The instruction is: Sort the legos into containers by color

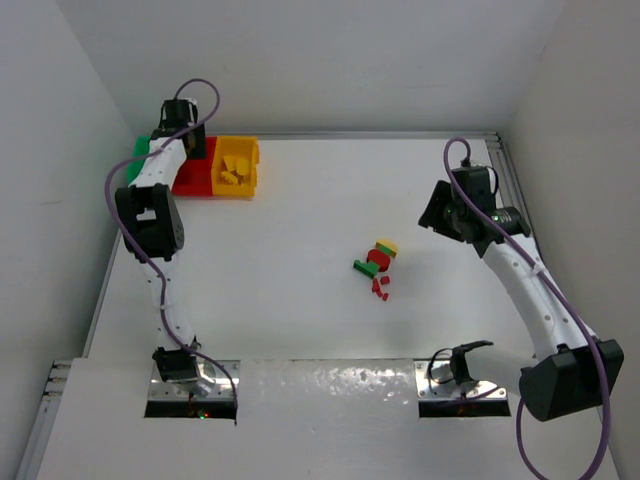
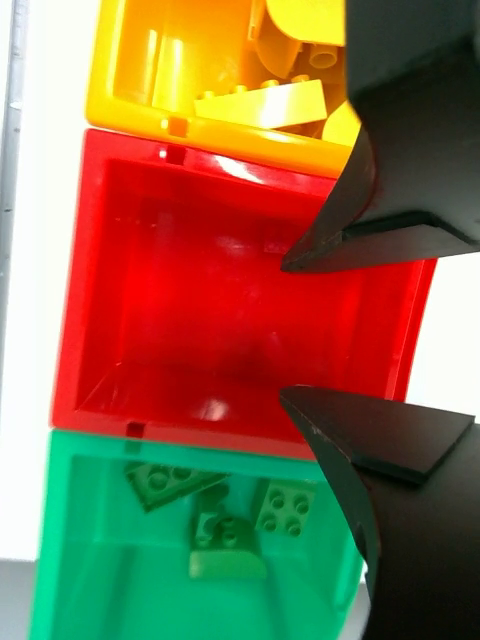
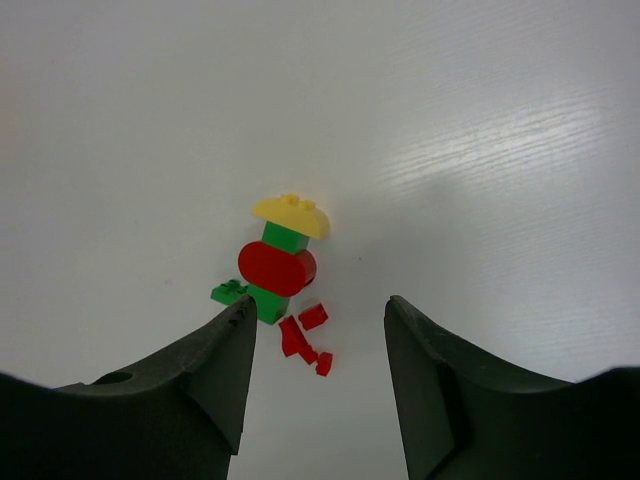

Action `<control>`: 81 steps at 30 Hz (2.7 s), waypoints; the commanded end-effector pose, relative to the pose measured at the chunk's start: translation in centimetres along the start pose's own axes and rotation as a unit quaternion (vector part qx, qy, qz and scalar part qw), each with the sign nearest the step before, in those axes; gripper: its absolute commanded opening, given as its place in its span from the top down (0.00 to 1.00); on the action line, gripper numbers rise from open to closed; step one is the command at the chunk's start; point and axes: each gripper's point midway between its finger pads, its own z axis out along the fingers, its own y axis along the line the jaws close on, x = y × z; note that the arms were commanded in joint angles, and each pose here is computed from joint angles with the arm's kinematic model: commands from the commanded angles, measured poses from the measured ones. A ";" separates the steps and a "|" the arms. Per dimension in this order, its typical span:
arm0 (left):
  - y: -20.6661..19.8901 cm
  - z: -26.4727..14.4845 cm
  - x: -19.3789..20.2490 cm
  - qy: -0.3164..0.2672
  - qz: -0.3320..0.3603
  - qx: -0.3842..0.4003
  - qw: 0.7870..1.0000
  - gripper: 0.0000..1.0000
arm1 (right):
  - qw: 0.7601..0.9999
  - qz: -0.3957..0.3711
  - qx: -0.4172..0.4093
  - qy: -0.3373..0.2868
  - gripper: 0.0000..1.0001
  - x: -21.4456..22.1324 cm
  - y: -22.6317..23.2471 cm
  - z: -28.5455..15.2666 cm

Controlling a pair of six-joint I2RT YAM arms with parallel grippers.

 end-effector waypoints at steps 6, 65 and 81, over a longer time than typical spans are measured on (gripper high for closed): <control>0.3 -4.4 -5.0 -0.064 -0.013 0.006 0.998 0.56 | 1.000 -0.003 -0.017 -0.023 0.46 -1.1 0.5 -1.4; -44.1 -30.2 31.1 0.131 0.110 0.239 0.956 0.61 | 0.998 0.008 0.033 -0.047 0.45 1.8 -4.4 -6.1; -44.2 -31.2 28.9 0.109 0.129 0.244 0.955 1.00 | 0.998 0.009 0.037 -0.052 0.46 1.5 -4.4 -6.3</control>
